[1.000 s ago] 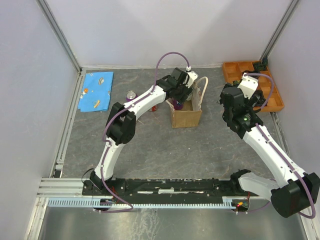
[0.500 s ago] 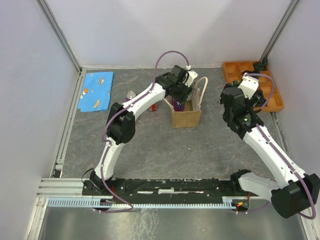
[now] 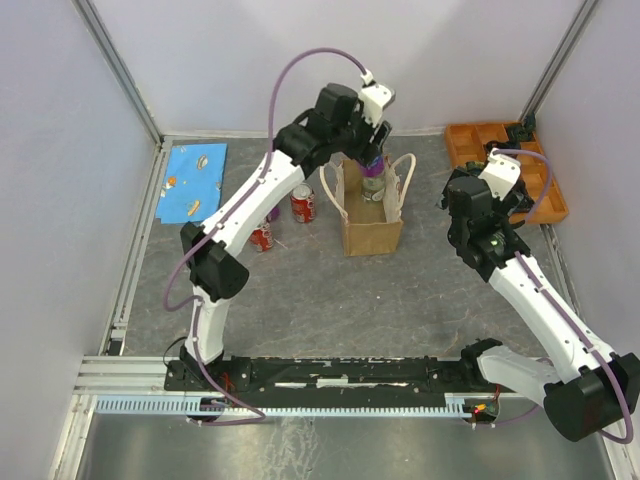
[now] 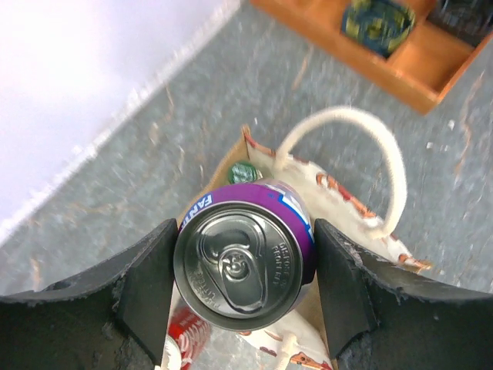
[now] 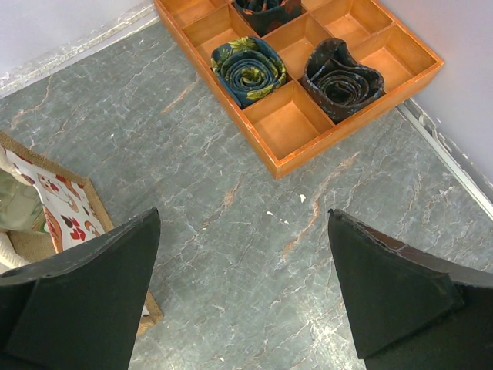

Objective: Take the beverage out of the canvas bag

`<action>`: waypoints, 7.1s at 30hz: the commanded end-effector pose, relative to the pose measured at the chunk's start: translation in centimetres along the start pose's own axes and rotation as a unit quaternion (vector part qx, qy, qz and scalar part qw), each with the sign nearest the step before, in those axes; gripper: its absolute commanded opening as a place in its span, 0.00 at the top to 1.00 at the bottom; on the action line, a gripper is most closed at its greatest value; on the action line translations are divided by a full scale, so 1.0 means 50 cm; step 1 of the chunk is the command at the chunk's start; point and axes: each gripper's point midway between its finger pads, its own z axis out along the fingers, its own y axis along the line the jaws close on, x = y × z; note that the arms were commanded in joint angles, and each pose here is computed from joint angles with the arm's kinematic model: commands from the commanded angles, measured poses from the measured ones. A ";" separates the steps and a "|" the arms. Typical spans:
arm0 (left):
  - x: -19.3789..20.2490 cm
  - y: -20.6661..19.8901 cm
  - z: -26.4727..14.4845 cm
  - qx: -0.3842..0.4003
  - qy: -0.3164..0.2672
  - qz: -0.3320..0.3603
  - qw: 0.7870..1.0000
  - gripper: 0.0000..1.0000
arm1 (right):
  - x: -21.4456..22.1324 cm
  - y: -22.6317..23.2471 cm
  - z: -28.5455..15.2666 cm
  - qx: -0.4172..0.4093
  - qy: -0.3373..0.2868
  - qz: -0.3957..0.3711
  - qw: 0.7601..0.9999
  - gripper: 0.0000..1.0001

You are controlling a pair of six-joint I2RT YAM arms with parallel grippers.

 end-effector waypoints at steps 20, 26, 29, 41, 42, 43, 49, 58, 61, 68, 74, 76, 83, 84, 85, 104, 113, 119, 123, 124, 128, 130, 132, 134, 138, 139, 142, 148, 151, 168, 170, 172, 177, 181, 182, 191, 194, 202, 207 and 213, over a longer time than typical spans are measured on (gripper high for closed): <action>-0.100 0.253 -0.417 -0.244 -0.128 -0.028 0.961 0.97 | -0.017 0.039 0.001 -0.039 -0.002 0.024 0.999 0.05; 0.004 0.209 -0.387 -0.207 -0.100 -0.061 0.971 0.97 | -0.021 0.062 0.007 -0.052 0.004 0.026 0.998 0.06; 0.078 0.186 -0.347 -0.186 -0.071 -0.085 0.976 0.97 | -0.023 0.065 0.007 -0.056 0.004 0.027 0.998 0.06; 0.224 0.129 -0.219 -0.152 -0.007 -0.098 0.983 0.97 | -0.023 0.039 0.001 -0.039 -0.006 0.022 0.999 0.06; 0.235 0.129 -0.210 -0.152 0.000 -0.099 0.983 0.97 | -0.022 0.038 0.000 -0.039 -0.006 0.023 0.999 0.06; 0.245 0.127 -0.201 -0.150 0.007 -0.099 0.984 0.97 | -0.022 0.036 0.000 -0.038 -0.006 0.024 0.999 0.06; 0.318 0.120 -0.161 -0.156 0.052 -0.091 0.982 0.97 | -0.015 0.028 -0.001 -0.033 -0.007 0.022 0.999 0.06; 0.378 0.113 -0.138 -0.165 0.070 -0.076 0.981 0.97 | -0.012 0.036 0.005 -0.033 -0.003 0.022 0.999 0.06; 0.391 0.109 -0.134 -0.165 0.075 -0.074 0.981 0.93 | -0.009 0.038 0.006 -0.035 -0.001 0.022 0.999 0.06; 0.417 0.116 -0.136 -0.187 0.074 -0.078 0.976 0.75 | -0.005 0.038 0.007 -0.035 0.002 0.023 0.999 0.06; 0.431 0.118 -0.137 -0.196 0.072 -0.080 0.975 0.33 | 0.001 0.042 0.009 -0.037 0.007 0.023 0.999 0.06; 0.429 0.118 -0.137 -0.196 0.071 -0.082 0.975 0.20 | 0.001 0.043 0.009 -0.037 0.008 0.024 0.999 0.06; 0.387 0.127 -0.153 -0.201 0.055 -0.082 0.975 0.01 | -0.001 0.050 0.010 -0.040 0.010 0.024 0.999 0.06; 0.370 0.129 -0.160 -0.202 0.048 -0.082 0.975 0.01 | -0.003 0.050 0.010 -0.041 0.009 0.024 0.999 0.06; 0.345 0.131 -0.171 -0.202 0.035 -0.084 0.975 0.01 | -0.006 0.050 0.010 -0.041 0.008 0.023 0.999 0.06; -0.140 0.111 -0.254 -0.084 -0.214 -0.071 0.971 0.06 | -0.056 0.032 0.000 -0.020 -0.022 0.021 0.999 0.05; -0.114 0.005 -0.075 0.093 -0.205 -0.091 0.970 0.25 | -0.056 0.001 -0.010 0.003 -0.024 0.017 1.000 0.05; -0.079 -0.004 -0.006 0.111 -0.202 -0.105 0.967 0.27 | -0.049 -0.006 -0.010 0.009 -0.023 0.013 1.000 0.05; -0.068 -0.012 0.023 0.124 -0.205 -0.105 0.965 0.28 | -0.047 -0.006 -0.008 0.011 -0.022 0.007 1.000 0.04; -0.065 -0.015 0.034 0.129 -0.207 -0.105 0.964 0.29 | -0.046 -0.006 -0.007 0.011 -0.022 0.006 1.000 0.04; -0.049 -0.027 0.069 0.149 -0.212 -0.102 0.960 0.29 | -0.046 0.000 -0.003 0.009 -0.020 0.002 1.000 0.04; -0.035 -0.022 0.090 0.144 -0.211 -0.101 0.962 0.29 | -0.046 0.002 -0.002 0.008 -0.020 0.001 1.000 0.04; -0.022 -0.019 0.107 0.138 -0.214 -0.094 0.962 0.29 | -0.044 0.003 -0.002 0.006 -0.018 -0.001 1.000 0.04; -0.009 -0.013 0.113 0.126 -0.232 -0.084 0.961 0.29 | -0.037 0.008 -0.002 -0.001 -0.011 -0.005 1.000 0.04; -0.004 0.006 0.116 0.094 -0.262 -0.067 0.958 0.28 | -0.028 0.011 0.000 -0.004 -0.001 -0.016 1.000 0.04; -0.001 0.009 0.122 0.091 -0.262 -0.064 0.959 0.28 | -0.029 0.012 0.000 -0.004 -0.001 -0.019 1.000 0.04; 0.012 0.013 0.141 0.084 -0.263 -0.055 0.960 0.27 | -0.035 0.015 0.002 -0.005 -0.003 -0.023 1.000 0.04; 0.025 0.013 0.165 0.085 -0.271 -0.055 0.957 0.28 | -0.042 0.027 0.008 -0.009 -0.002 -0.031 0.999 0.04; 0.038 0.009 0.177 0.091 -0.267 -0.054 0.958 0.32 | -0.037 0.034 0.011 -0.012 0.004 -0.034 0.999 0.04; 0.074 -0.015 0.214 0.121 -0.281 -0.044 0.951 0.36 | -0.034 0.056 0.026 -0.018 0.017 -0.056 0.998 0.03; 0.081 -0.019 0.219 0.126 -0.277 -0.045 0.951 0.38 | -0.032 0.055 0.027 -0.017 0.017 -0.057 0.998 0.03; 0.093 -0.020 0.226 0.127 -0.268 -0.048 0.954 0.40 | -0.030 0.054 0.028 -0.015 0.017 -0.058 0.998 0.03; 0.118 -0.021 0.238 0.125 -0.245 -0.050 0.960 0.44 | -0.021 0.048 0.030 -0.012 0.020 -0.054 0.998 0.03; 0.139 -0.024 0.239 0.124 -0.228 -0.052 0.964 0.46 | -0.016 0.046 0.033 -0.011 0.023 -0.052 0.998 0.03; 0.145 -0.023 0.240 0.122 -0.223 -0.052 0.966 0.45 | -0.015 0.047 0.033 -0.011 0.023 -0.051 0.998 0.03; 0.183 -0.013 0.257 0.104 -0.188 -0.054 0.975 0.38 | -0.005 0.052 0.037 -0.016 0.031 -0.043 0.999 0.03; 0.178 -0.011 0.257 0.102 -0.191 -0.052 0.975 0.38 | -0.004 0.054 0.036 -0.017 0.031 -0.039 0.999 0.03; 0.148 -0.006 0.257 0.103 -0.217 -0.066 0.968 0.39 | 0.002 0.065 0.042 -0.022 0.039 -0.039 0.998 0.03; 0.131 -0.009 0.253 0.109 -0.238 -0.081 0.962 0.37 | 0.000 0.071 0.046 -0.023 0.040 -0.043 0.998 0.03; 0.120 -0.011 0.254 0.115 -0.252 -0.092 0.957 0.44 | 0.000 0.072 0.045 -0.026 0.042 -0.046 0.998 0.03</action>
